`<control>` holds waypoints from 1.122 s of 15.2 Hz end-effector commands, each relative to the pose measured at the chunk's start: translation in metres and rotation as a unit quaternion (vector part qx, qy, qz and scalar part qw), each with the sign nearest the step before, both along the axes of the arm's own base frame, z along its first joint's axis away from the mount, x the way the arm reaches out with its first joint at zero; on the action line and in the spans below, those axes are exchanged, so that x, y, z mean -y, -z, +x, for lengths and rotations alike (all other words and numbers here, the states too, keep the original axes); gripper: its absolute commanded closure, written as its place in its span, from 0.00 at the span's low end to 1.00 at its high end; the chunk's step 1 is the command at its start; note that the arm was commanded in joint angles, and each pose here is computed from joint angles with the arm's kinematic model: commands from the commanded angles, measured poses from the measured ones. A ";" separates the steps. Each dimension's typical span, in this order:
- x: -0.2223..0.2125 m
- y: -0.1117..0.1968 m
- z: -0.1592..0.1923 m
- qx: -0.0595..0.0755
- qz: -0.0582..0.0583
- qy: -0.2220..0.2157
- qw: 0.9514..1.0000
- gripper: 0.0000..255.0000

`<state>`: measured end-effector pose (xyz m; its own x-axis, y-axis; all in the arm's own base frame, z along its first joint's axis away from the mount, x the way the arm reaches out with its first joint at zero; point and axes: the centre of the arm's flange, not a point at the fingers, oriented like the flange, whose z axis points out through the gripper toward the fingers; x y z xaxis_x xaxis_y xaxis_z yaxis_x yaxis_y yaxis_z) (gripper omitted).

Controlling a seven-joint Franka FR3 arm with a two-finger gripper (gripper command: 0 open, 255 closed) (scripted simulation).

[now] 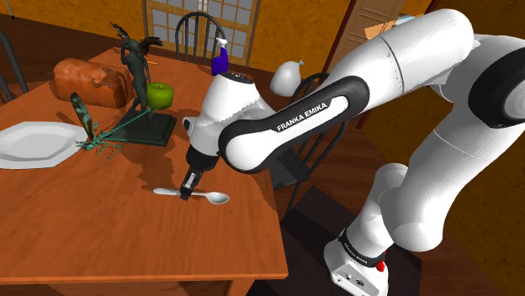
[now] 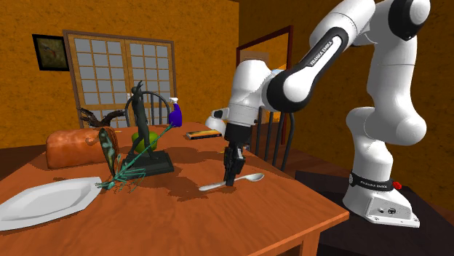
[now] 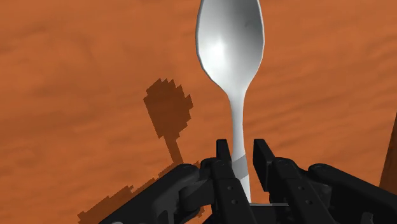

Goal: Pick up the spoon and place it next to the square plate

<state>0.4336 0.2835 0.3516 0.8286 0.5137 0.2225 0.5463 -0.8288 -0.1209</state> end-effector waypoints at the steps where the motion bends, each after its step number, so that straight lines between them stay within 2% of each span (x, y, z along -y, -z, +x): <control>1: 0.000 -0.010 0.000 0.000 0.000 0.000 1.000 1.00; 8: 0.000 -0.045 0.000 0.000 0.000 0.000 1.000 1.00; 17: 0.001 -0.046 0.119 0.000 0.000 0.000 1.000 1.00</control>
<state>0.5386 0.2817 0.3974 0.8289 0.5134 0.2220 0.5460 -0.8289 -0.1216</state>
